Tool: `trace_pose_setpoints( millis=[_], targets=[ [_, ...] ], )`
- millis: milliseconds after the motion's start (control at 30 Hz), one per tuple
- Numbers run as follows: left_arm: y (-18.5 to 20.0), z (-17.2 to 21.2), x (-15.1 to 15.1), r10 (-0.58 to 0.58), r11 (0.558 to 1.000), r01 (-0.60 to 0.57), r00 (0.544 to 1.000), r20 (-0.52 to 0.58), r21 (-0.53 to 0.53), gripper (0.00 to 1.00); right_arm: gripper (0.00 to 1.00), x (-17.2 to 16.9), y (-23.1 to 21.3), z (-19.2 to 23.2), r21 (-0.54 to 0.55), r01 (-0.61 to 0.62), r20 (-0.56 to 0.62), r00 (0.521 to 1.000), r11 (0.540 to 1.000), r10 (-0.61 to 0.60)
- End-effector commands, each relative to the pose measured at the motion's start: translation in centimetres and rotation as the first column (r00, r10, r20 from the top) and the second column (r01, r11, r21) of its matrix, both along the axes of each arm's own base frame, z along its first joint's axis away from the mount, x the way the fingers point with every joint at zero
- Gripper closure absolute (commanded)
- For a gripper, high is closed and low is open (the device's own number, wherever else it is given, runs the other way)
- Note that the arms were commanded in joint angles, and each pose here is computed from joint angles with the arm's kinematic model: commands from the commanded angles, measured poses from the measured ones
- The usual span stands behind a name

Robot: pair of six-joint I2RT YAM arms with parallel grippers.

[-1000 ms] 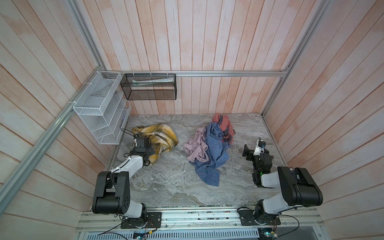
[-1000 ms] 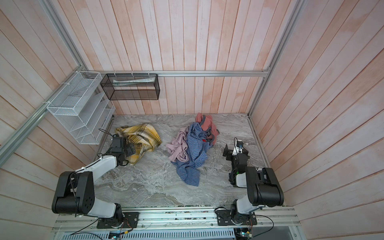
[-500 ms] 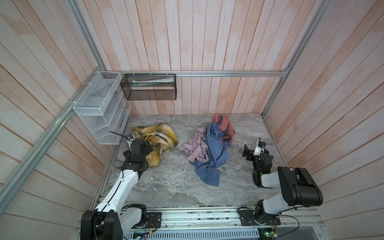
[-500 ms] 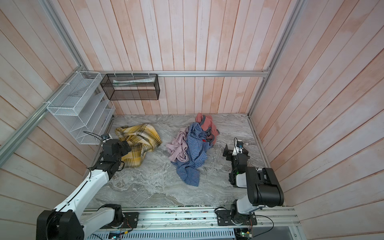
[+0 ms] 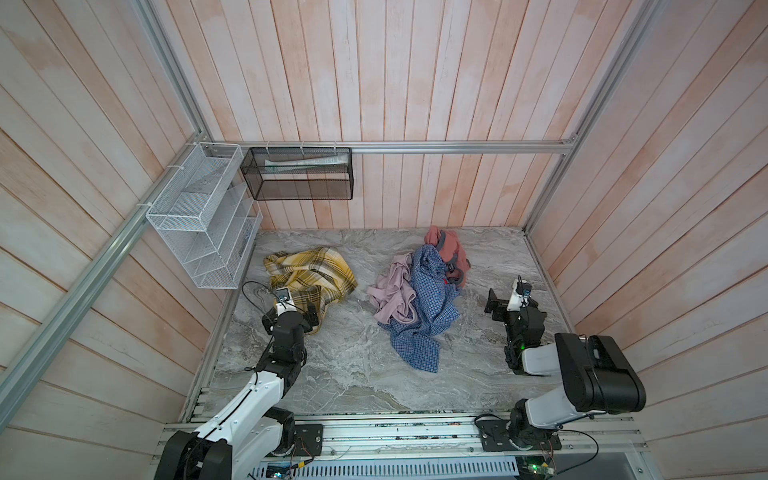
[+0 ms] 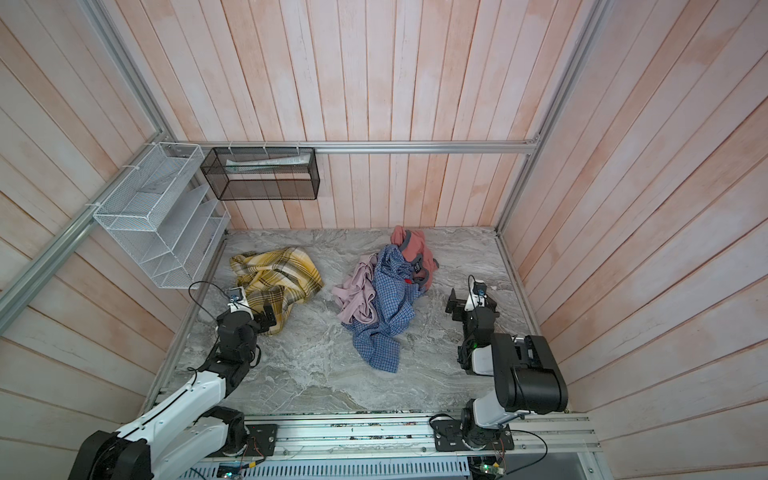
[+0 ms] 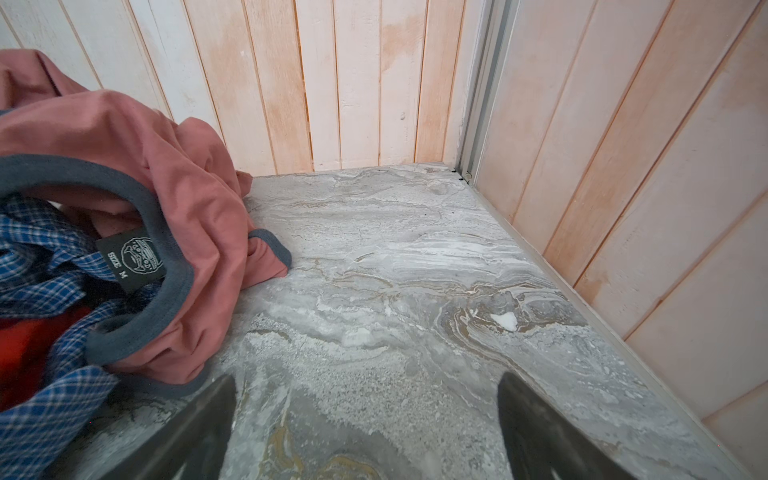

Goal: Pick out a specific cloth from the pile

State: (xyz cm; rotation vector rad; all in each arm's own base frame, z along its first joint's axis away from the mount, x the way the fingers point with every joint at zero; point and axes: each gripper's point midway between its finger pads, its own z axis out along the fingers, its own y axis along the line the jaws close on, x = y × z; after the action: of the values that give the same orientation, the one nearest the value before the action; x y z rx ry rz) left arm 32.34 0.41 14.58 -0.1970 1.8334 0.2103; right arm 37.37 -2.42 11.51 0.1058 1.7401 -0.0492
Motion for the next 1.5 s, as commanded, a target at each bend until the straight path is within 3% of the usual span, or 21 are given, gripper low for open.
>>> trace_pose_setpoints(
  millis=[0, 133, 300, 433, 600, 1467],
  targets=[
    [-0.6, 3.8, 1.4, -0.075, 0.995, 0.06, 0.977, 0.198, 0.077, 0.0, 0.02, 0.4, 0.0, 0.9, 0.005, -0.004, 0.024, 1.0, 1.0, 0.004],
    [-0.5, 2.7, 3.1, -0.086, 0.992, 0.065, 0.977, 0.194, 0.112, 0.0, 0.02, 0.4, 0.0, 0.9, 0.006, -0.004, 0.025, 1.0, 1.0, 0.003],
    [0.7, 0.6, 3.8, -0.079, 0.996, 0.069, 0.969, 0.233, 0.049, 0.0, 0.02, 0.4, 0.0, 1.0, 0.005, -0.005, 0.025, 1.0, 1.0, 0.005],
    [0.7, 0.2, 3.5, -0.092, 0.995, 0.077, 0.956, 0.28, 0.064, 0.0, 0.02, 0.4, 0.0, 0.9, 0.005, -0.005, 0.024, 1.0, 1.0, 0.005],
    [0.4, -1.7, 6.7, -0.195, 0.98, 0.199, 0.972, 0.135, -0.023, 0.0, 0.02, 0.4, 0.0, 0.9, 0.005, -0.005, 0.025, 1.0, 1.0, 0.005],
    [-0.1, -1.9, 6.7, -0.253, 0.966, 0.258, 0.959, 0.125, -0.027, 0.0, 0.02, 0.4, 0.0, 0.9, 0.004, -0.006, 0.023, 1.0, 1.0, 0.006]
  ],
)
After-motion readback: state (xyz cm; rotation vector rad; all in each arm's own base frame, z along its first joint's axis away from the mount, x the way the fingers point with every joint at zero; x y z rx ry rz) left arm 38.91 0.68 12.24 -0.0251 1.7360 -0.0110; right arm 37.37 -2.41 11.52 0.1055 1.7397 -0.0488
